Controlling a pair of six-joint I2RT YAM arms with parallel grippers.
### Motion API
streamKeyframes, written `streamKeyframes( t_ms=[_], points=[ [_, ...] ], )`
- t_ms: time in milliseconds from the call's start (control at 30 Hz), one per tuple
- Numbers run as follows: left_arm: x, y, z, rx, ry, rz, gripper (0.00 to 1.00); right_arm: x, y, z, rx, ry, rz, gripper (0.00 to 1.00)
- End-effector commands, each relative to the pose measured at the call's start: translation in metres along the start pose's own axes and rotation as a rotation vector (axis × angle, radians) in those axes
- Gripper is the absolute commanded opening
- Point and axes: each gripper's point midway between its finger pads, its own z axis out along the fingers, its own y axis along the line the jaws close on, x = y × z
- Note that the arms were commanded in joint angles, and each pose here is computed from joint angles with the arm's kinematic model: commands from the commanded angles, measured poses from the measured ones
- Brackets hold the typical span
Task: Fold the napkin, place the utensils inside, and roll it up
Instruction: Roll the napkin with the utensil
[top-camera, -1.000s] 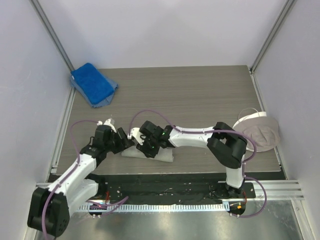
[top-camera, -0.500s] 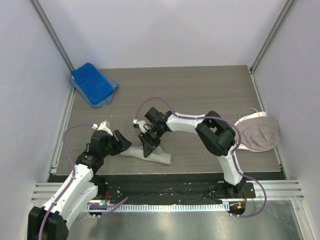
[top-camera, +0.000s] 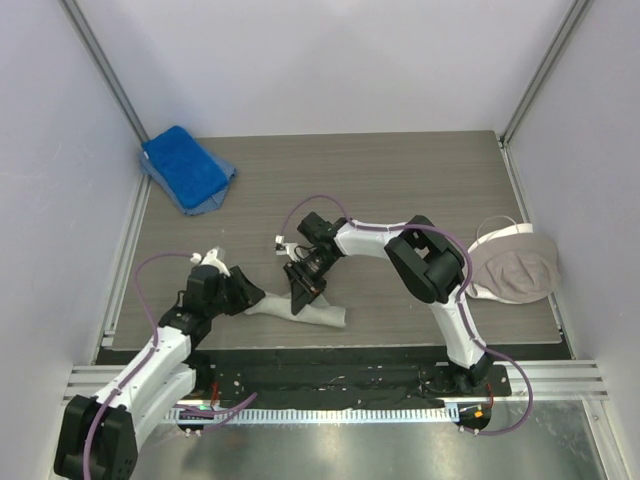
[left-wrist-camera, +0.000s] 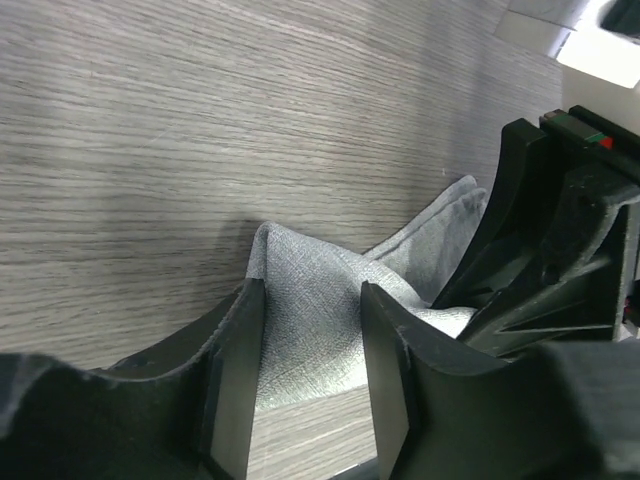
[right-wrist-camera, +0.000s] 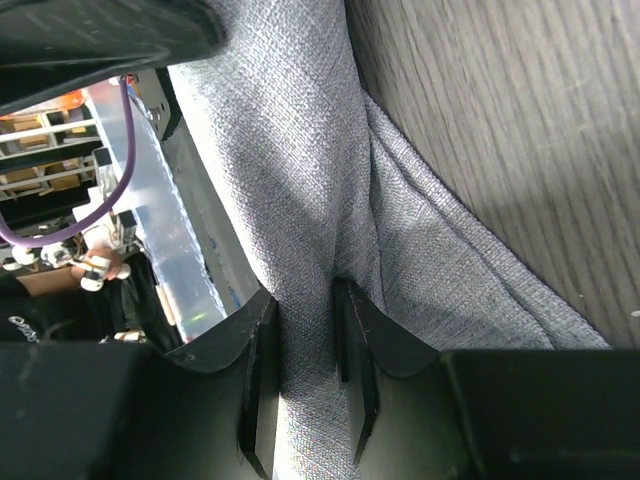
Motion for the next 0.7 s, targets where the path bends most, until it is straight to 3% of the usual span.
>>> streamKeyframes(
  t_ms=[0, 33, 233, 400, 667],
  points=[
    [-0.003, -0.009, 0.005, 0.053, -0.014, -0.01, 0.44, 0.01, -0.021, 0.004, 0.062, 0.04, 0.058, 0.32],
    [-0.003, -0.008, 0.006, 0.052, -0.013, -0.013, 0.42, 0.009, -0.02, 0.003, 0.064, 0.037, 0.056, 0.32],
    [0.004, -0.004, 0.008, 0.024, 0.036, -0.021, 0.0, -0.017, -0.002, -0.024, 0.16, -0.054, -0.02, 0.37],
    [0.009, -0.002, 0.01, 0.003, 0.074, -0.028, 0.0, -0.038, 0.025, -0.057, 0.314, -0.164, -0.159, 0.56],
    [0.003, 0.001, 0.008, -0.082, 0.12, -0.032, 0.0, -0.045, 0.042, -0.07, 0.747, -0.326, -0.565, 0.69]
  ],
)
